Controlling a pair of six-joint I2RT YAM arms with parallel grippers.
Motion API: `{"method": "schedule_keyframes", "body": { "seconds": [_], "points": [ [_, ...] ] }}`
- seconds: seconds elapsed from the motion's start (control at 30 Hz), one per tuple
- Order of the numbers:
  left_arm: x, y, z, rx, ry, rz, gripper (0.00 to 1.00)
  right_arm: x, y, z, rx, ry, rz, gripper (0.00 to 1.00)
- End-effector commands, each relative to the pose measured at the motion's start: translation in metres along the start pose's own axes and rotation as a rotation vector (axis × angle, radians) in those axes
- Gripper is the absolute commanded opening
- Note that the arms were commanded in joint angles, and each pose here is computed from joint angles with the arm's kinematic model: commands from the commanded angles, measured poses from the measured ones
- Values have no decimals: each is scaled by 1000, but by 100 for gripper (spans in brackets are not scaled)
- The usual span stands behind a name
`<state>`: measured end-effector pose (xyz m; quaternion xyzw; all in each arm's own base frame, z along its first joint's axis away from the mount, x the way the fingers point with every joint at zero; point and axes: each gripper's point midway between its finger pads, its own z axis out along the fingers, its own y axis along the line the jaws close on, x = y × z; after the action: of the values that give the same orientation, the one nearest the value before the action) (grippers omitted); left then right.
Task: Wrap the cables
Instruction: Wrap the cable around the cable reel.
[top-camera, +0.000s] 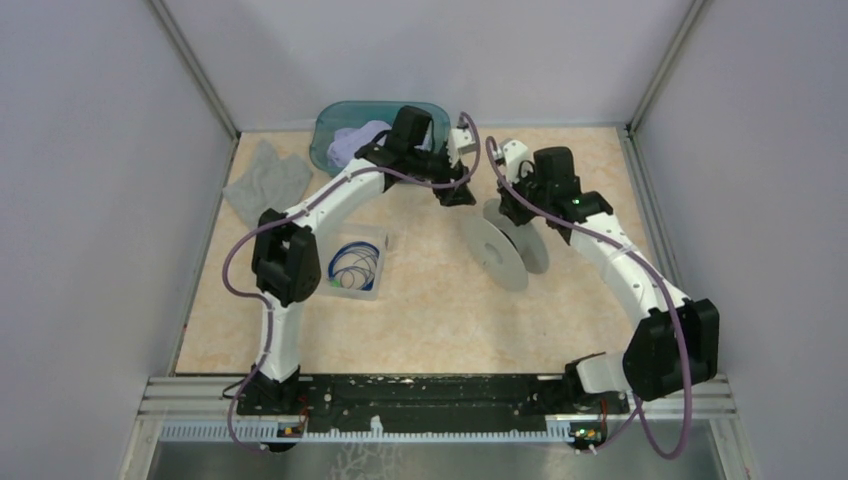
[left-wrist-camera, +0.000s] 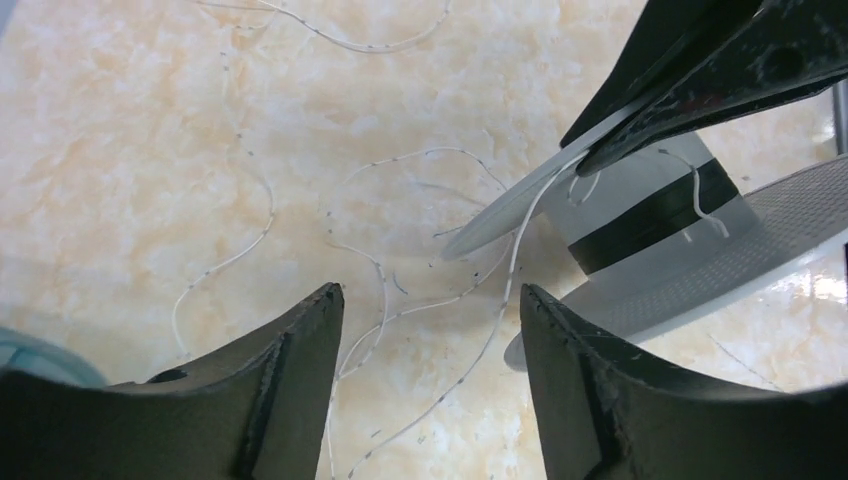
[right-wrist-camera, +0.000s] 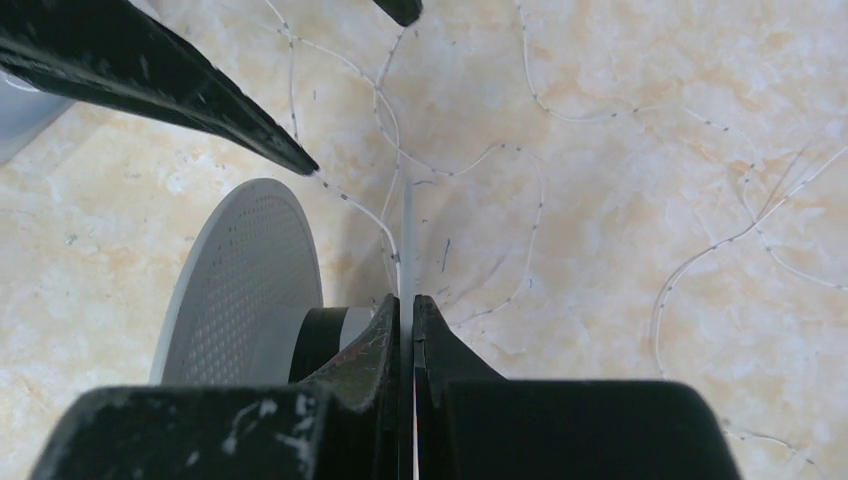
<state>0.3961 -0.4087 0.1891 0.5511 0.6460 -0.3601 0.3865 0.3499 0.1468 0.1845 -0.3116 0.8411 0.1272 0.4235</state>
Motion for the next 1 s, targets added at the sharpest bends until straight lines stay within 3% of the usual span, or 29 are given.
{"method": "schedule_keyframes", "body": {
  "seconds": [0.0, 0.3, 0.47, 0.77, 0.9, 0.97],
  "points": [
    [-61, 8, -58, -41, -145, 26, 75, -79, -11, -53, 70, -194, -66, 0],
    [-41, 4, -131, -50, -206, -67, 96, -142, -25, -120, 177, -291, -110, 0],
    [-13, -9, -134, -71, -187, -107, 100, -165, -27, -142, 200, -331, -100, 0],
    [22, -33, -93, -12, -176, -265, 92, -187, -37, -157, 256, -364, -46, 0],
    [43, -40, -92, -21, -157, -225, 86, -197, -45, -166, 298, -381, -34, 0],
    [54, -41, -89, -20, -140, -191, 76, -201, -45, -168, 300, -386, -31, 0]
  ]
}}
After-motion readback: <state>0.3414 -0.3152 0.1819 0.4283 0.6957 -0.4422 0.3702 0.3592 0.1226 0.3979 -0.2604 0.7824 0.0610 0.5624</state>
